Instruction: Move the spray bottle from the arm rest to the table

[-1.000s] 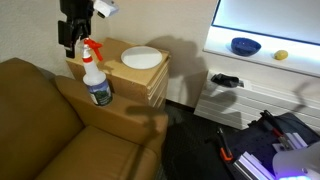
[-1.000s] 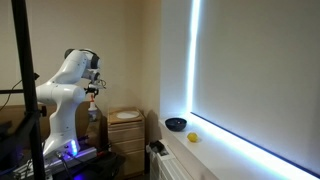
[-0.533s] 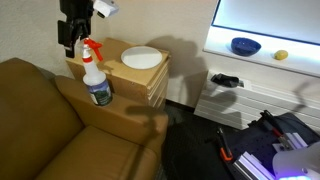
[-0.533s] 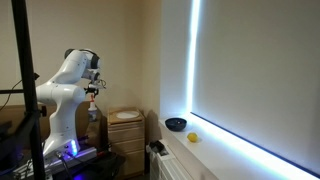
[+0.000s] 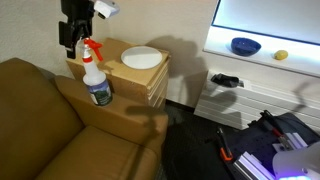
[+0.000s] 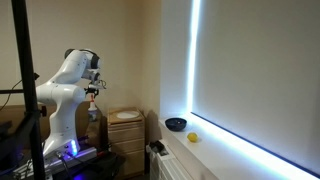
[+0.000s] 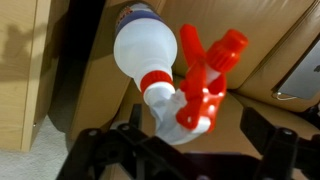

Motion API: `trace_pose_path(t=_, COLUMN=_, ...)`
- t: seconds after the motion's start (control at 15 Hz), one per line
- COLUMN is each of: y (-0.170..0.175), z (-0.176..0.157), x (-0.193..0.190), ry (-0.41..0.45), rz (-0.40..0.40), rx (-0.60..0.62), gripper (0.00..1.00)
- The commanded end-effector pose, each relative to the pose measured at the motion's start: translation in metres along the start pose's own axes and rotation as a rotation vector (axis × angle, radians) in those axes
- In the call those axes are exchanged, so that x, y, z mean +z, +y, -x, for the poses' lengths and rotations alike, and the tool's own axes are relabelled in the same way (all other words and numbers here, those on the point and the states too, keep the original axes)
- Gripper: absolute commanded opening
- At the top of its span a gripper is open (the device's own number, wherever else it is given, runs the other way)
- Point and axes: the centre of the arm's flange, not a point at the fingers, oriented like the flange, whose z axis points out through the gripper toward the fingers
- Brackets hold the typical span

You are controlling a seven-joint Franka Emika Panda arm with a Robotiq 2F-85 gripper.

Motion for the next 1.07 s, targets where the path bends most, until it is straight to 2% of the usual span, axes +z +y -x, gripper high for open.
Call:
trace_pose_path(t=0.0, y=-0.004, z=0.024, x=0.017, ry=-0.047, rz=0.019, rx=0.061, gripper=1.00)
trace_pose_path(t=0.07, y=0.002, z=0.009, x=0.009, ry=-0.021, rz=-0.003, rx=0.032, gripper=1.00)
trace_pose_path(t=0.6, y=0.003, z=0.016, x=0.017, ry=-0.037, rz=-0.005, rx=0.056, gripper=1.00)
trace_pose_path(t=0.93, y=-0.009, z=-0.001, x=-0.009, ry=-0.042, rz=0.077, rx=0.056, gripper=1.00)
trace_pose_path(t=1.0, y=-0.001, z=0.004, x=0.002, ry=-0.027, rz=0.039, rx=0.049, gripper=1.00)
